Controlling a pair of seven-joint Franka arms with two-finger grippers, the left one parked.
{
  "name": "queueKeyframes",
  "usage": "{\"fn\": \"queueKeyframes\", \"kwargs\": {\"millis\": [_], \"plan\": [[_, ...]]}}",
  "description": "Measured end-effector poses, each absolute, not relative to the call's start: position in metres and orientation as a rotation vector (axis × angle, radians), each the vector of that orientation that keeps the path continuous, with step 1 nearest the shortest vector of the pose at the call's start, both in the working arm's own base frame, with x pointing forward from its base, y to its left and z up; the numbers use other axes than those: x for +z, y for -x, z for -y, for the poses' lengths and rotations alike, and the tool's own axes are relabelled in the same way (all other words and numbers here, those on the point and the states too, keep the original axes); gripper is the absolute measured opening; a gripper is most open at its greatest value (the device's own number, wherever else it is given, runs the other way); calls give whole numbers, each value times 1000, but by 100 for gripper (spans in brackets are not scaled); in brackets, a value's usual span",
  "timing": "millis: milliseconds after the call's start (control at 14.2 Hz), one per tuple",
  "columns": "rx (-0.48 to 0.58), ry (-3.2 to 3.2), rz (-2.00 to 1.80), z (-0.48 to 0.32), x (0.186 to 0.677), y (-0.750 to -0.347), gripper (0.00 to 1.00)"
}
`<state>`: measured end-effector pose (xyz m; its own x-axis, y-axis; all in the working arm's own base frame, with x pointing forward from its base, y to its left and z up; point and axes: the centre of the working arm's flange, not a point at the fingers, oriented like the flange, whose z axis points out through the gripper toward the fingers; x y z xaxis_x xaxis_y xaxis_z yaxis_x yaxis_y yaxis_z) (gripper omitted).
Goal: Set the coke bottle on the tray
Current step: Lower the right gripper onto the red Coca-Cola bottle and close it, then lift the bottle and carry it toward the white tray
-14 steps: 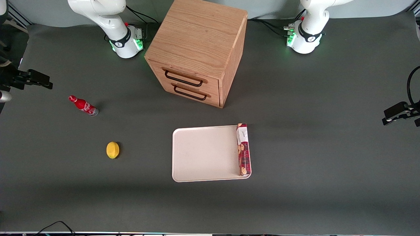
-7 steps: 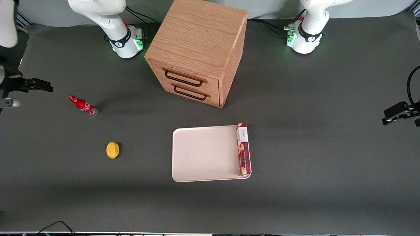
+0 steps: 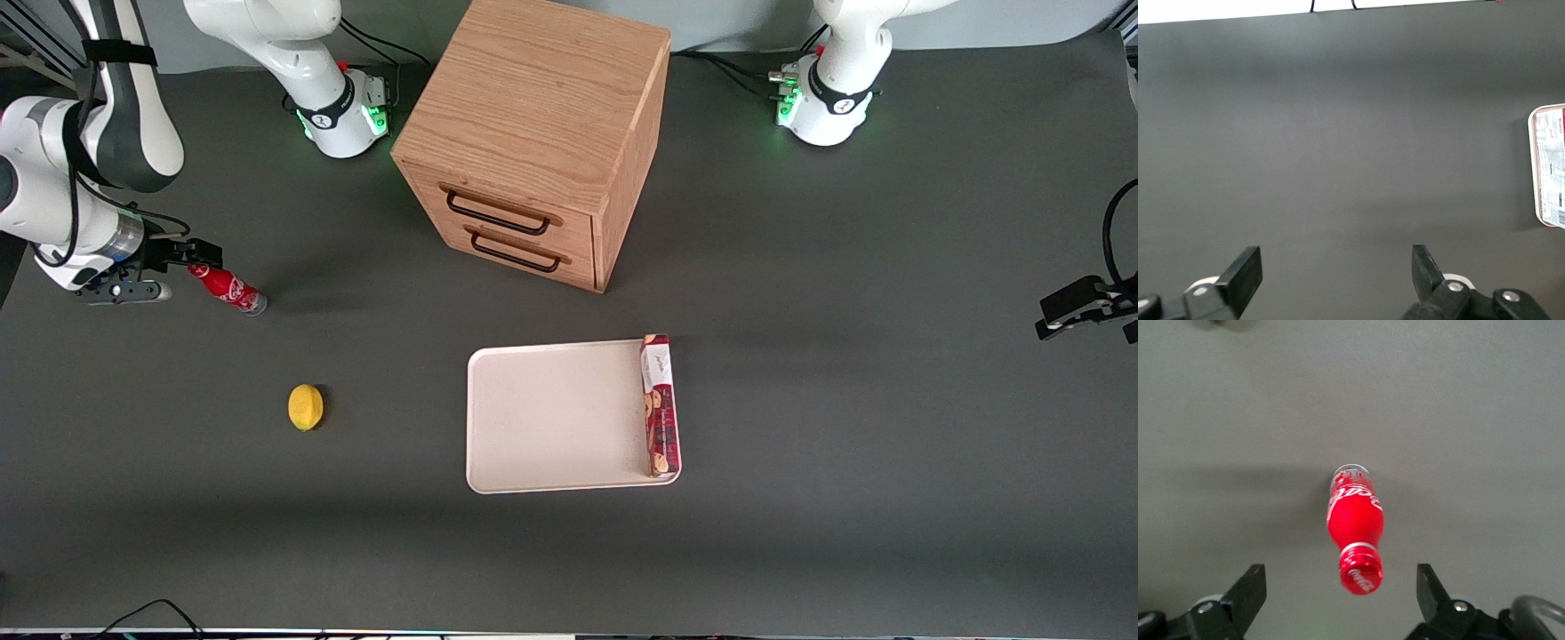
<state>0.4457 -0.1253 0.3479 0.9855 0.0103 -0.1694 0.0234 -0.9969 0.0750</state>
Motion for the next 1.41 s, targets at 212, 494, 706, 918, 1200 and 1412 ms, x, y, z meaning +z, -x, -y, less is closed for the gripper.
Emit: {"fn": "queueKeyframes", "kwargs": {"millis": [212,494,706,918,1200,1412], "plan": [[-244,-3062,-7,131,328,-433,98],[-242,-3063,-9,130,325,-431,76],[-242,-3062,-21,130,325,-431,39],[-240,-3063,-36,130,326,-431,32],[-250,-3051,-46,133,356,-448,32],[-268,-3025,-119,124,444,-482,32]]}}
